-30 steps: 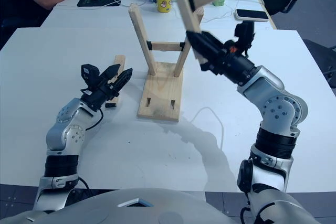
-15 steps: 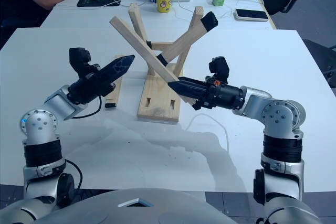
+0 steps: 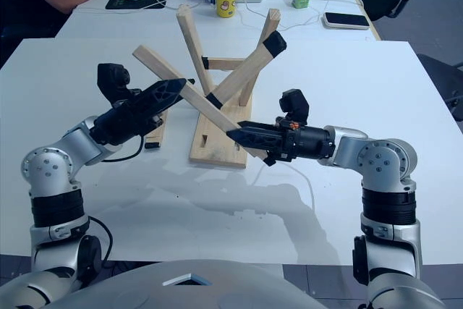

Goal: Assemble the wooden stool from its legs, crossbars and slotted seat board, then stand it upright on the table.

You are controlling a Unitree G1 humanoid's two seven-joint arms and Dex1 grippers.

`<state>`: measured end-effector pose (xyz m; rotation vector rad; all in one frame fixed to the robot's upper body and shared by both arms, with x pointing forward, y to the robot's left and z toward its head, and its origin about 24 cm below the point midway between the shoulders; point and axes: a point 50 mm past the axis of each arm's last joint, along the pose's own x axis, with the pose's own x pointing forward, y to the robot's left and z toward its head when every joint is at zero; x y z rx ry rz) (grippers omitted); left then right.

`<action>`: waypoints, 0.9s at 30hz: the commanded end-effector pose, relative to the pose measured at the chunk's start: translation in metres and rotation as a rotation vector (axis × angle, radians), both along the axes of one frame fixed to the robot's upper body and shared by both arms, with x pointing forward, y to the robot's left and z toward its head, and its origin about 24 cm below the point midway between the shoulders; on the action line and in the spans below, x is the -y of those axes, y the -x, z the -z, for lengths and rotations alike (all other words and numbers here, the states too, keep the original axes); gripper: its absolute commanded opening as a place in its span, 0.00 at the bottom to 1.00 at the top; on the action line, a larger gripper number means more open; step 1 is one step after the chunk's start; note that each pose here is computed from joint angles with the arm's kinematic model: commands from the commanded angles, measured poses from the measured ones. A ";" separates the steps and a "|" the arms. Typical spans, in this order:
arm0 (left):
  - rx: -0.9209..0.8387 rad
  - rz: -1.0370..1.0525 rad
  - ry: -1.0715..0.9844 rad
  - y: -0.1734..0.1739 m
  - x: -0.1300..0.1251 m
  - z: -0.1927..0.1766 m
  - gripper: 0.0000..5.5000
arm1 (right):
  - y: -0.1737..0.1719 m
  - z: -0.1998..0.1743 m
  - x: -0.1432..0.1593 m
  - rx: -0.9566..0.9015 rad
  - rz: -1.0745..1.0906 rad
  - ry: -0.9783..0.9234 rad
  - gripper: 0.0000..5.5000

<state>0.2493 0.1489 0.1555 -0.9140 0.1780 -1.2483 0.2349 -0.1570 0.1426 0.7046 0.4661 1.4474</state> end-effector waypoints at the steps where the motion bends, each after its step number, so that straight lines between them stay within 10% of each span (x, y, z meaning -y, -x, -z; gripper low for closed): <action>1: 0.001 0.028 -0.023 0.001 -0.003 -0.002 0.68 | 0.004 -0.002 0.000 0.006 -0.027 0.000 0.37; 12: -0.012 0.050 -0.042 0.005 -0.005 0.001 0.38 | 0.003 -0.003 0.002 0.002 -0.031 0.008 0.37; 21: -0.011 0.020 -0.095 0.002 -0.014 0.006 0.37 | -0.014 -0.003 0.009 0.040 0.074 0.023 0.37; 27: 0.008 -0.052 -0.099 -0.003 -0.030 0.003 0.37 | -0.011 -0.004 0.017 0.081 0.092 0.013 0.56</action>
